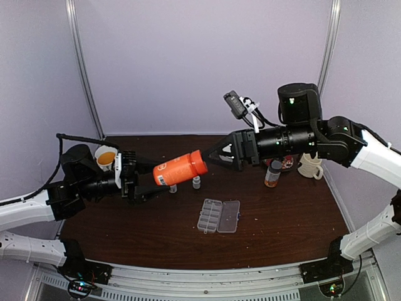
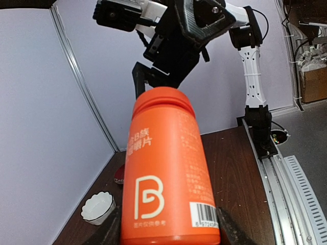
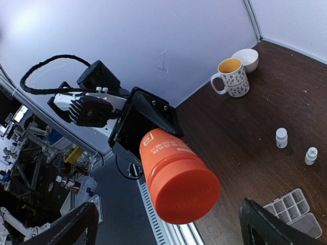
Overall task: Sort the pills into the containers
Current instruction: Unscrew the lid of the pill bottle.
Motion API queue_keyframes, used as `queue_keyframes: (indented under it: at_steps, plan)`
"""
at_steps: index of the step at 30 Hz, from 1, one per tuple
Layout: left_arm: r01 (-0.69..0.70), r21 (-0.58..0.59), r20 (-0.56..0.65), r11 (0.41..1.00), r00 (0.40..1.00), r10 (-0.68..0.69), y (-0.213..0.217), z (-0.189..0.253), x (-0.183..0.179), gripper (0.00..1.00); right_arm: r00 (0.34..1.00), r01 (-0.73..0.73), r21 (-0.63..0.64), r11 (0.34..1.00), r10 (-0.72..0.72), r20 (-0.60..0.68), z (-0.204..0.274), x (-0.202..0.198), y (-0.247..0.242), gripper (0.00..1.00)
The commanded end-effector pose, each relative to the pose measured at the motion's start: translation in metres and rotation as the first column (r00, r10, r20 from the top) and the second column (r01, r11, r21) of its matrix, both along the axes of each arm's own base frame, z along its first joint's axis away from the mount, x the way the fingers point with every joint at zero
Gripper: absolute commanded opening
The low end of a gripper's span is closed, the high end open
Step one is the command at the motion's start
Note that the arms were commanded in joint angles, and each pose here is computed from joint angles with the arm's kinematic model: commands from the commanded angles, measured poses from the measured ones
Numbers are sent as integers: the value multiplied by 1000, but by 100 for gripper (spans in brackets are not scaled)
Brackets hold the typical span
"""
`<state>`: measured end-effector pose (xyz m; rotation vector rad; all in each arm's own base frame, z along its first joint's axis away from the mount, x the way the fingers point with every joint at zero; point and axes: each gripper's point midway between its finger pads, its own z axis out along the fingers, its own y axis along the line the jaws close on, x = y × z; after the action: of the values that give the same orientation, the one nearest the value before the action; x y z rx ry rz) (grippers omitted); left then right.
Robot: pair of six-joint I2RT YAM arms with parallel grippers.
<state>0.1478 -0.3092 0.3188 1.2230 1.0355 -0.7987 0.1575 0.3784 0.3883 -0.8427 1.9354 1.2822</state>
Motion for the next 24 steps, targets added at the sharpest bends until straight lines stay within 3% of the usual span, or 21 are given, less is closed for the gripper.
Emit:
queue_keyframes:
  at_steps: [1, 14, 24]
  plan:
    - [2, -87, 94, 996, 996, 6, 2, 35, 0, 0, 997, -55, 36, 998, 56, -50, 8, -11, 10, 100]
    - [73, -96, 104, 993, 993, -62, -1, 41, -11, 0, 990, -98, 55, 994, 103, -99, -4, -8, 37, 99]
    - [60, -80, 94, 995, 994, -52, -4, 38, -7, 0, 975, -157, 72, 985, 166, -146, -8, -17, 47, 66]
